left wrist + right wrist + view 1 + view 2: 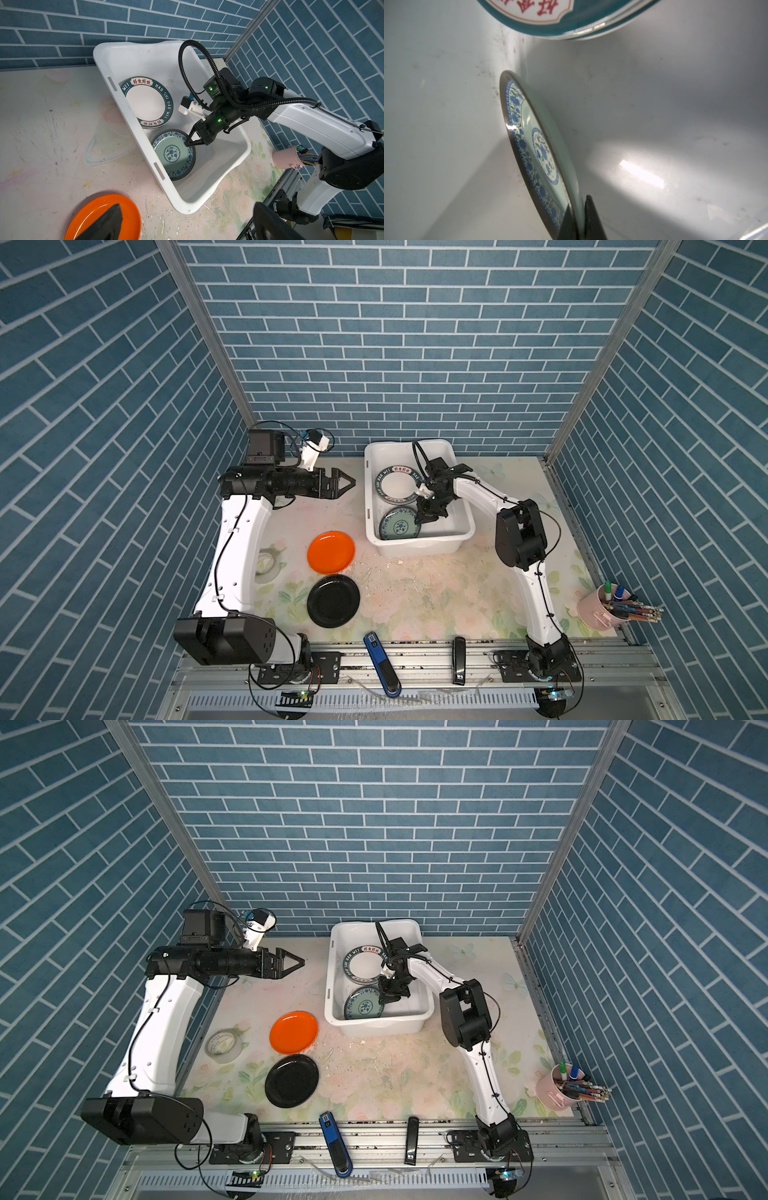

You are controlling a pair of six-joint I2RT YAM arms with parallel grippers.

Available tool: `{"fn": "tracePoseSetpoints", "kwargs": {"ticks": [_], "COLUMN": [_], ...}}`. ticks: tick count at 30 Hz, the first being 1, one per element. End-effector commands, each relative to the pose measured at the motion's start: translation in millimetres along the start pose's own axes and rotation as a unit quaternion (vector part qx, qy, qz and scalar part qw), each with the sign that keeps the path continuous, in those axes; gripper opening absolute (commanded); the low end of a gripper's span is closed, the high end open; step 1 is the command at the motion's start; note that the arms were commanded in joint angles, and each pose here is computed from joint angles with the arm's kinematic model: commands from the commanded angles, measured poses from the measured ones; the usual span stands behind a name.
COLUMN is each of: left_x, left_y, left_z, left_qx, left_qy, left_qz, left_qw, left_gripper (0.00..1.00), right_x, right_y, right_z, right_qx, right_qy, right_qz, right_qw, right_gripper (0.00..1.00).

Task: Place the plates into the plastic bin on the countertop
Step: 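Lower the floral plate into the bin beside the stack with the right gripper, then open the right gripper to release the floral plate in the bin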

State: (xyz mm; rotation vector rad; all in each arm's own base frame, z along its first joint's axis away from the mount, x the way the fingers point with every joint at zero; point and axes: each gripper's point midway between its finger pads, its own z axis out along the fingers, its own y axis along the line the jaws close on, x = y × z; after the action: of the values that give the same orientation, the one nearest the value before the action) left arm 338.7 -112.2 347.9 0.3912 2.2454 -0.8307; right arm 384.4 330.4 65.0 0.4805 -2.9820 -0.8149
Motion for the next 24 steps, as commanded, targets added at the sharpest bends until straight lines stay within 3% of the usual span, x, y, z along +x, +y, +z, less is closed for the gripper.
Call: {"fn": "tracePoseSetpoints", "kwargs": {"ticks": [1, 24], "left_x": [-8.0, -7.5], "left_y": [-6.3, -5.9], "left_z": [-5.4, -4.6], "left_qx": [0.008, 0.009], "left_qy": [-0.011, -0.010], "left_qz": [0.007, 0.005], "left_qw": [1.000, 1.000], "left_gripper": [0.99, 1.00], "right_x": [6.4, -1.9], "right_y": [-10.7, -12.8], "right_z": [6.6, -3.5], "right_qx": [0.028, 0.048], "right_qy": [0.020, 0.004], "right_qz": [-0.006, -0.013], "right_qw": [0.999, 0.999], "right_gripper": [0.11, 0.26]}}
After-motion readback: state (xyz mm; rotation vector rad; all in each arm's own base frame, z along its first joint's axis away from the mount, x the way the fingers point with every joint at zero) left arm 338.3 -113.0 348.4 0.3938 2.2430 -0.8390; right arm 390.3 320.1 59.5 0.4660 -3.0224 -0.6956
